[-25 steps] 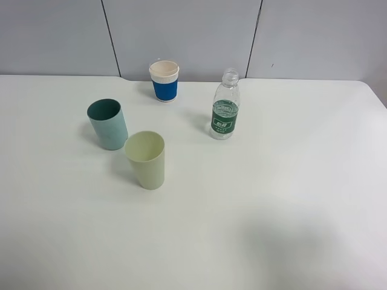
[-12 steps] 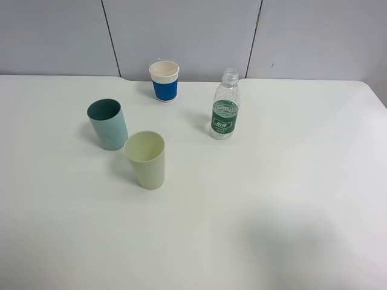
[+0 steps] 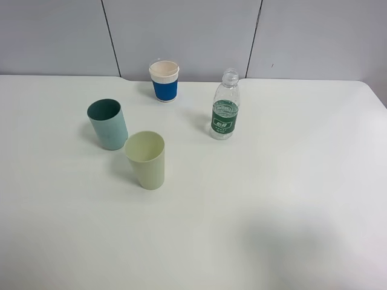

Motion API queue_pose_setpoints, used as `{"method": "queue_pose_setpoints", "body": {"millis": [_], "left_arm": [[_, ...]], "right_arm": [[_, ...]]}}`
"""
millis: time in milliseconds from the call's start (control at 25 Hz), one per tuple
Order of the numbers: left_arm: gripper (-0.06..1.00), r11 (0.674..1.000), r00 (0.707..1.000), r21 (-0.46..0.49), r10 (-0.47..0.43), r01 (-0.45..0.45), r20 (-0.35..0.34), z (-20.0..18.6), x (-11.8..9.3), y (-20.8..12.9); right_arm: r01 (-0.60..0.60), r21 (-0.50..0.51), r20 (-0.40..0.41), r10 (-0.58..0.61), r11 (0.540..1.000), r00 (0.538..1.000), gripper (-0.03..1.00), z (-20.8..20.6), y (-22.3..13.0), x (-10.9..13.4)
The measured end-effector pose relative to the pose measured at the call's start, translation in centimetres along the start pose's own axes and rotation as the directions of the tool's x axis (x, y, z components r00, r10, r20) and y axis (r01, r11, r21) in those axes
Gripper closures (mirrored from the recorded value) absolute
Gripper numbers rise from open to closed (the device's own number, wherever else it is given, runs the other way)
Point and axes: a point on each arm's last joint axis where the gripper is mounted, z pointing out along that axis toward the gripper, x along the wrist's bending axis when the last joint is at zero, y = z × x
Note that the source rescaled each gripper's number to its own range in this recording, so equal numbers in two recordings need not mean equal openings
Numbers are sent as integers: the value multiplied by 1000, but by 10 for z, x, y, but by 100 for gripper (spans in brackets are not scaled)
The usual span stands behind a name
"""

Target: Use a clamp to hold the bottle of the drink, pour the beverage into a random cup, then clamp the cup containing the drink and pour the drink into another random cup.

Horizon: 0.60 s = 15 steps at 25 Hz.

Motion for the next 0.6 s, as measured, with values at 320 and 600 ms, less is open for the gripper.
{"method": "queue_pose_setpoints", "body": {"millis": [320, 600], "left_arm": [[-5, 998, 998, 27, -57, 57, 8, 4, -1, -21], [-5, 991, 991, 55, -118, 121, -58, 4, 1, -32]], "right_arm": [[0, 0, 0, 0, 1000, 1000, -3, 0, 0, 0], [0, 0, 0, 0, 1000, 1000, -3, 0, 0, 0]]}}
